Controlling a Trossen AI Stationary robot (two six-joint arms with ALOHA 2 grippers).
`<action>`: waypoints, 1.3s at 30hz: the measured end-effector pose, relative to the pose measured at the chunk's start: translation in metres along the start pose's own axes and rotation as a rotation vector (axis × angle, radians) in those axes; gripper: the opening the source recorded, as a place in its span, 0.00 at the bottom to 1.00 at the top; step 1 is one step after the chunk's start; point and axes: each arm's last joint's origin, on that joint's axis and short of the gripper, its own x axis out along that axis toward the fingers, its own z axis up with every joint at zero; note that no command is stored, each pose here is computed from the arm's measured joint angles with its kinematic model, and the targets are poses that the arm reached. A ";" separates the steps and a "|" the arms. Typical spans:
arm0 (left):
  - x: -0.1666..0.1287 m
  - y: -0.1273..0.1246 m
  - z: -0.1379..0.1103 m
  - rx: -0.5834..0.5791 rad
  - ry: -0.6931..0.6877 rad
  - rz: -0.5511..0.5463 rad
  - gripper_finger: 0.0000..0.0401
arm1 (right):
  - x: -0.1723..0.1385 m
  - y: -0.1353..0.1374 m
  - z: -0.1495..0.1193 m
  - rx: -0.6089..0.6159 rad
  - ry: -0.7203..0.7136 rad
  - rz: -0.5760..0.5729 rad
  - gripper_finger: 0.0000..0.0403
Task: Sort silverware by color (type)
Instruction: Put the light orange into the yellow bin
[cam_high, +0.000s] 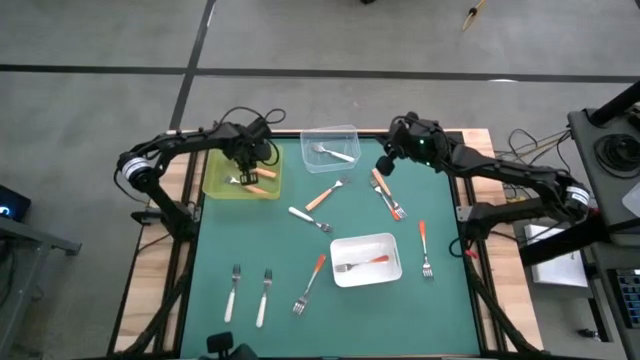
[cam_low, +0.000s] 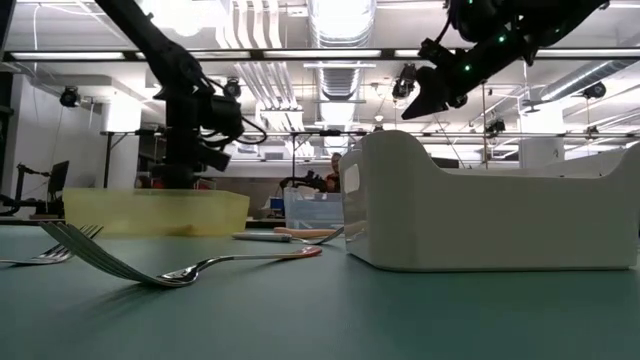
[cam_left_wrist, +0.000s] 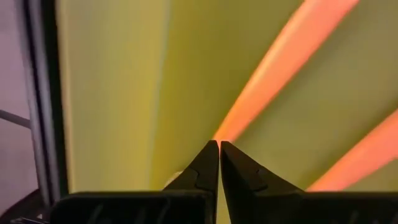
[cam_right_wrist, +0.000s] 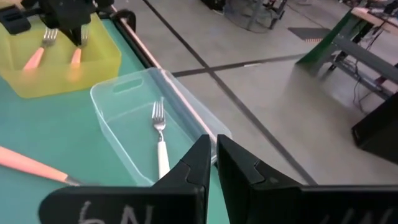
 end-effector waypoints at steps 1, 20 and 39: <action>0.001 -0.001 -0.001 0.000 0.005 -0.004 0.00 | 0.002 0.000 -0.001 -0.001 0.007 0.001 0.04; -0.002 -0.012 -0.006 -0.094 -0.007 -0.174 0.00 | 0.015 0.004 -0.006 0.152 0.028 0.010 0.04; -0.018 -0.002 -0.002 -0.088 -0.125 -0.048 0.00 | 0.013 0.010 -0.008 0.219 0.052 0.192 0.04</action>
